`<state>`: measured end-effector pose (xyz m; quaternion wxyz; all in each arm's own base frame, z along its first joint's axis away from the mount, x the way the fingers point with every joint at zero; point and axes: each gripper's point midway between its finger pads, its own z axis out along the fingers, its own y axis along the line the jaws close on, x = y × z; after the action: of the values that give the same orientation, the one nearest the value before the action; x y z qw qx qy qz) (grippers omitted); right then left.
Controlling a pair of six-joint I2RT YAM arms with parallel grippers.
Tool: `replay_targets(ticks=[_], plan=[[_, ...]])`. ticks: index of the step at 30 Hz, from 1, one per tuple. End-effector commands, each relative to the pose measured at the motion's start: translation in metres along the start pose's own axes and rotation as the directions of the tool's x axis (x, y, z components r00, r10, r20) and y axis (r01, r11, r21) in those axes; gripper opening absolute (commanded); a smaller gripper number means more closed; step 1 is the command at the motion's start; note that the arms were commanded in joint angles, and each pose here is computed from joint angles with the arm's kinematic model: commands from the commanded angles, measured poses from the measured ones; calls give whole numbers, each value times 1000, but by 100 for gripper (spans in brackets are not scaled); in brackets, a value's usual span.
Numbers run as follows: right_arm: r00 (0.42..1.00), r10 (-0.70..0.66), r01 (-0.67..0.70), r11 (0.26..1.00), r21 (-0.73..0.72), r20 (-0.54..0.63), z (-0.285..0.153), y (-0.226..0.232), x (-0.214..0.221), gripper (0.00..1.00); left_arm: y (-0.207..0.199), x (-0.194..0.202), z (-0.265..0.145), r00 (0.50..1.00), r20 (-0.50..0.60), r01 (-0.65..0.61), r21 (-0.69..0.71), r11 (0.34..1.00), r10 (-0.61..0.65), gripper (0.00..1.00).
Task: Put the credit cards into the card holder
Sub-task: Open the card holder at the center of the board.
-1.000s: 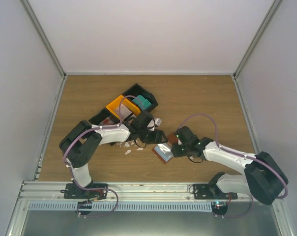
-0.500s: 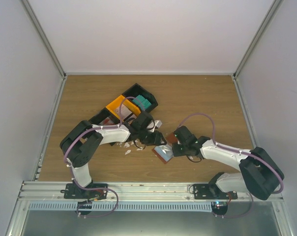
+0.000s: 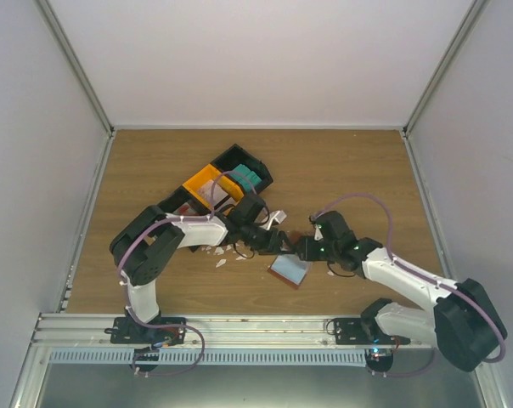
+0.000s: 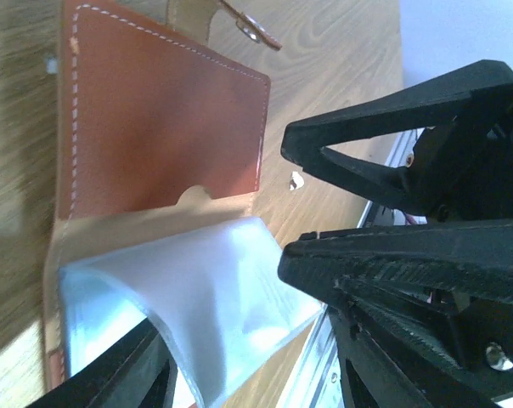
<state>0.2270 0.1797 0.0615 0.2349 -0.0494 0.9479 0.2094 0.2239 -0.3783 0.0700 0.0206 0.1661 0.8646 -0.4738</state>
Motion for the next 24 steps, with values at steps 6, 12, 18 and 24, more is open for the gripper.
replay_targets(ticks=[6,12,18,24], plan=[[985,73,-67,997,-44,153,-31,-3,-28,54,-22,-20,14,999,-2,-33,144,989,34,53],[977,47,-49,999,2,207,-57,-5,-44,58,-28,-28,15,1000,10,-22,158,987,21,54],[979,21,-22,1000,7,201,-74,4,-53,57,-19,-42,20,999,53,-1,104,995,-4,54],[989,-31,47,993,-111,145,-75,26,-44,50,4,-50,34,996,83,30,16,999,-32,49]])
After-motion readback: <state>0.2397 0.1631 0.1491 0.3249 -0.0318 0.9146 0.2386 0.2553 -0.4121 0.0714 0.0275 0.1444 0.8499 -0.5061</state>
